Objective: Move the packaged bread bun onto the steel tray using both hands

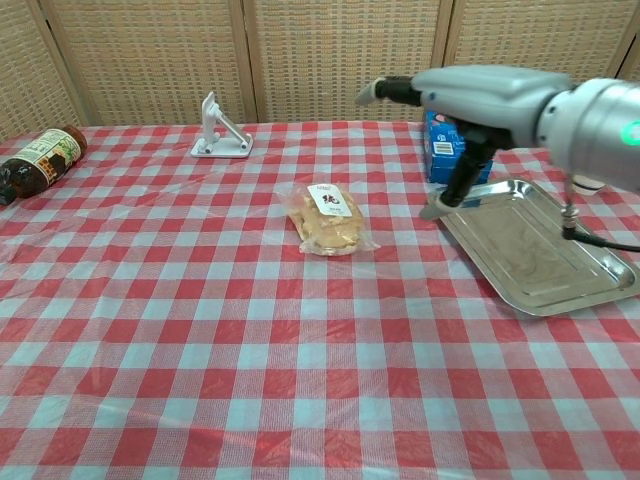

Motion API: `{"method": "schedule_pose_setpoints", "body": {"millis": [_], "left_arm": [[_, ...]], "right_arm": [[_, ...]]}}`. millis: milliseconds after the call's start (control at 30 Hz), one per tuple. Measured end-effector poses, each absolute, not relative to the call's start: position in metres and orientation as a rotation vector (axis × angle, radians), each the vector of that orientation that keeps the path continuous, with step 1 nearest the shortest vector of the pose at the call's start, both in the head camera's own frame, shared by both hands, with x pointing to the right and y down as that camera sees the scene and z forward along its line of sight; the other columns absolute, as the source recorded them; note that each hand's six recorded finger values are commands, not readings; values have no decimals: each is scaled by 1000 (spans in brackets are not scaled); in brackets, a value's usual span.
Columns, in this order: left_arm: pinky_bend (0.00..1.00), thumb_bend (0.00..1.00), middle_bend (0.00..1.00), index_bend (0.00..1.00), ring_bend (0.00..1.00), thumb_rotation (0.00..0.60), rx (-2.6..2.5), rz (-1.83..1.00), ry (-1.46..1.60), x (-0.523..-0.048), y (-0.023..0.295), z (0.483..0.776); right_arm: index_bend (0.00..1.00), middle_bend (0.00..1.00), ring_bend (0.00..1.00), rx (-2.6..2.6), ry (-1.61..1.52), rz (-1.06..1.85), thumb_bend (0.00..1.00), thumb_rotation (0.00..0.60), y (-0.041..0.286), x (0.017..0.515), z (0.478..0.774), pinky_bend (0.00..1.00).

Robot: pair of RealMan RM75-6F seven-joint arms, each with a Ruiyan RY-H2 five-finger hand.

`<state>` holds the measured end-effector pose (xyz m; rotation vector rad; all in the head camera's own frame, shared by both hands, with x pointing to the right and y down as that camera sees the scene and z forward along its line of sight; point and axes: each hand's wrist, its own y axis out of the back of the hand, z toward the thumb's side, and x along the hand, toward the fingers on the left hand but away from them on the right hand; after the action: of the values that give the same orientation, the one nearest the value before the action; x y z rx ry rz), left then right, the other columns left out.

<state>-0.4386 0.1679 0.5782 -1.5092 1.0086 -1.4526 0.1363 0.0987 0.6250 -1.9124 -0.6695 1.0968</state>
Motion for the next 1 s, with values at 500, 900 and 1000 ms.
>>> {"method": "schedule_pose_setpoints", "body": {"millis": [500,900,1000], "left_arm": [[0,190,0,0,0,600,-1542,-1462,1038,-445,162,583],[0,190,0,0,0,600,-1569,-1480,1039,-446,160,591],[0,191,0,0,0,600,-1582,-1488,1036,-446,159,595]], "right_arm": [[0,0,0,-1941,-530,1321,61,600,55,88,712,0],[20,0,0,-1969,-479,1367,62,600,41,77,738,0],[83,0,0,-1980,-482,1373,61,600,39,75,743,0]]}}
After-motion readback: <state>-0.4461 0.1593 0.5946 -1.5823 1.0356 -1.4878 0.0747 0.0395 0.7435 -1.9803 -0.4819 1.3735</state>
